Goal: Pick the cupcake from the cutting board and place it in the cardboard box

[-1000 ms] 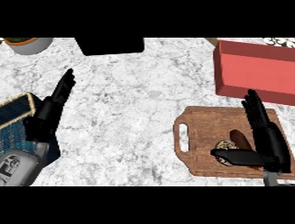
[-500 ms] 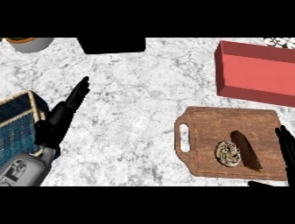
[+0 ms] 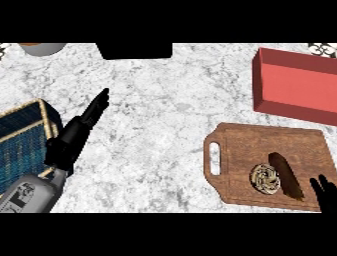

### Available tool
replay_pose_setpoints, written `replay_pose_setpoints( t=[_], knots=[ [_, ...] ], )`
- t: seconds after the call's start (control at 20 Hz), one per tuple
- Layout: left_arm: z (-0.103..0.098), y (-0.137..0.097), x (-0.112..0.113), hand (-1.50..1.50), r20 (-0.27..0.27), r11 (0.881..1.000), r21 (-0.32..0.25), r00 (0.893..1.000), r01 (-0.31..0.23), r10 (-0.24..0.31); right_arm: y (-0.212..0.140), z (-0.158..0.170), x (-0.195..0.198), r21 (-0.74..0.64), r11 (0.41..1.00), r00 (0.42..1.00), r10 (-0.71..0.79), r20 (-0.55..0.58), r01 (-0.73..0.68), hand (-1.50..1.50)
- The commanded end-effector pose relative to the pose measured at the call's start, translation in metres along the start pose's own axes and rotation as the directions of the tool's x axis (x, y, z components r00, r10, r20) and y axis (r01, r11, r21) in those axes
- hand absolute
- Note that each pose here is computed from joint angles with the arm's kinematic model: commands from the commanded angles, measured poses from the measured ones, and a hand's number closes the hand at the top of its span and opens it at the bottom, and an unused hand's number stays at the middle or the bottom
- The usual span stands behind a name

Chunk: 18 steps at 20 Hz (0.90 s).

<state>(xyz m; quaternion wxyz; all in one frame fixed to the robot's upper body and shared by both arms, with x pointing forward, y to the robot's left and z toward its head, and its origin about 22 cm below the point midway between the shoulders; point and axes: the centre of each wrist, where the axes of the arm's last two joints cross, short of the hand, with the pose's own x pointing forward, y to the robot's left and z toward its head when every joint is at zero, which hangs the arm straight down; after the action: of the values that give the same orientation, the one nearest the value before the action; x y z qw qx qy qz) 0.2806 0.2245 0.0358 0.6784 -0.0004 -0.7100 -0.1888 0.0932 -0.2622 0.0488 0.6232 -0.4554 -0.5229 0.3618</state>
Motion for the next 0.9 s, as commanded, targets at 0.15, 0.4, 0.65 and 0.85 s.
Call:
replay_pose_setpoints(
  t=[0.15,0.4,0.65,0.85],
  knots=[
    [0.000,-0.014,0.005,0.00,0.026,0.999,-0.042,1.000,-0.016,0.017,-0.045,0.027,0.064,0.118,0.993,0.993,0.002,-0.119,0.012,-1.50],
    [-0.008,-0.023,0.004,0.00,0.018,0.999,-0.043,1.000,-0.007,0.008,-0.026,-0.009,0.091,0.133,0.990,0.989,-0.030,-0.144,0.050,-1.50],
    [0.002,-0.004,0.020,0.00,0.012,0.999,-0.041,1.000,0.002,-0.002,-0.021,-0.042,0.085,0.139,0.988,0.984,-0.037,-0.177,0.062,-1.50],
    [0.000,0.002,0.013,0.00,0.018,0.999,-0.044,1.000,-0.001,0.002,0.008,-0.049,0.070,0.187,0.982,0.979,0.002,-0.205,0.037,-1.50]
  ],
)
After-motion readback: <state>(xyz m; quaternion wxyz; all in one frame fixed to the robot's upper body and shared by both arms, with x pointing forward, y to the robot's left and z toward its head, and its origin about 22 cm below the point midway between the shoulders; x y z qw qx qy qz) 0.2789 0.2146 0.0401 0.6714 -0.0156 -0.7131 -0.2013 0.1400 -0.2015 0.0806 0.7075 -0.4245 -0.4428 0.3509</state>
